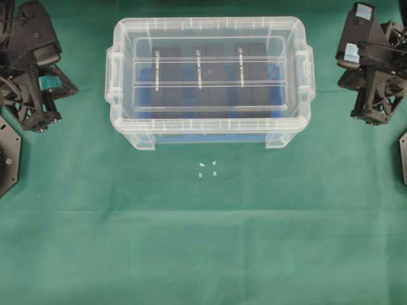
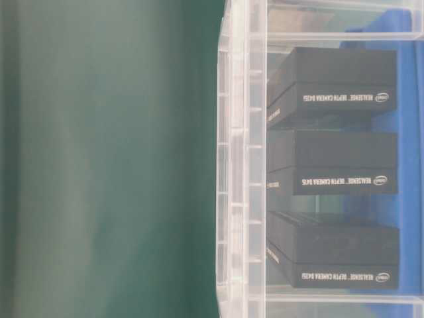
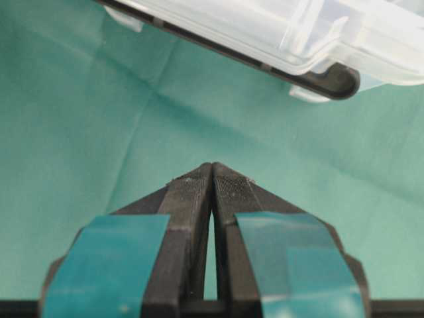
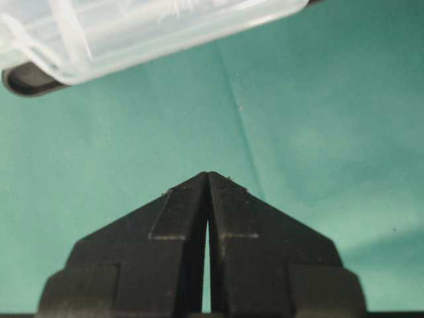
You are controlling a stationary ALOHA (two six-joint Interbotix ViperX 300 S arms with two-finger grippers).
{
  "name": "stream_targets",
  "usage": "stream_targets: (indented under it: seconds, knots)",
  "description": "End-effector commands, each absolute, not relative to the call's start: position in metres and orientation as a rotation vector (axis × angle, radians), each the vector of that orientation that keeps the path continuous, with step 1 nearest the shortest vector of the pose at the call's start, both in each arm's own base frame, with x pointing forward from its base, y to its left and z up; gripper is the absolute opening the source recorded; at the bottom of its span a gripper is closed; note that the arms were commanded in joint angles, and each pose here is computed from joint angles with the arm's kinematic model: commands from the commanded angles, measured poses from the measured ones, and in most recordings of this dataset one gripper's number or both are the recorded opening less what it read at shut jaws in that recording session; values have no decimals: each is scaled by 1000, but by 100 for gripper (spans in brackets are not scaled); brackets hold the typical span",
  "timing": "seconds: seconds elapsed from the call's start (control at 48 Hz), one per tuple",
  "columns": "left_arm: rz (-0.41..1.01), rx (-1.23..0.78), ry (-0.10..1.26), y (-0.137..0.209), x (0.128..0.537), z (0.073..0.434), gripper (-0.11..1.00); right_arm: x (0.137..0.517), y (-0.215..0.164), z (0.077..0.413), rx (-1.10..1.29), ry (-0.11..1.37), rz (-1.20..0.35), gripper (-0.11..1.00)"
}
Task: Clamp the lid of the box with both arms, then lift and open it.
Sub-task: 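Move both grippers onto the lid rim at the left and right ends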
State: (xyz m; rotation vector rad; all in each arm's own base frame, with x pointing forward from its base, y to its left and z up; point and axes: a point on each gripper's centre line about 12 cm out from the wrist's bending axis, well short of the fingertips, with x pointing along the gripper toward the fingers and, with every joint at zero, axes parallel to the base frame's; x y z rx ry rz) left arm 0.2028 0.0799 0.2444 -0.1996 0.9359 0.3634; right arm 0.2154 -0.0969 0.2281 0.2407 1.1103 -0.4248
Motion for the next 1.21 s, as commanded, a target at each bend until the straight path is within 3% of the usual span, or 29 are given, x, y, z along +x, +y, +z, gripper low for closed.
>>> stream_targets:
  seconds: [0.0, 0.437, 1.187]
  knots:
    - [362, -179, 933, 83, 207, 252, 1, 220, -101, 237, 225, 1093, -427, 0]
    - [258, -44, 1110, 85, 214, 243, 1, 224, -104, 235, 85, 1165, -348, 0]
    - [199, 30, 1132, 96, 246, 240, 1, 240, -111, 235, 60, 1184, -327, 0]
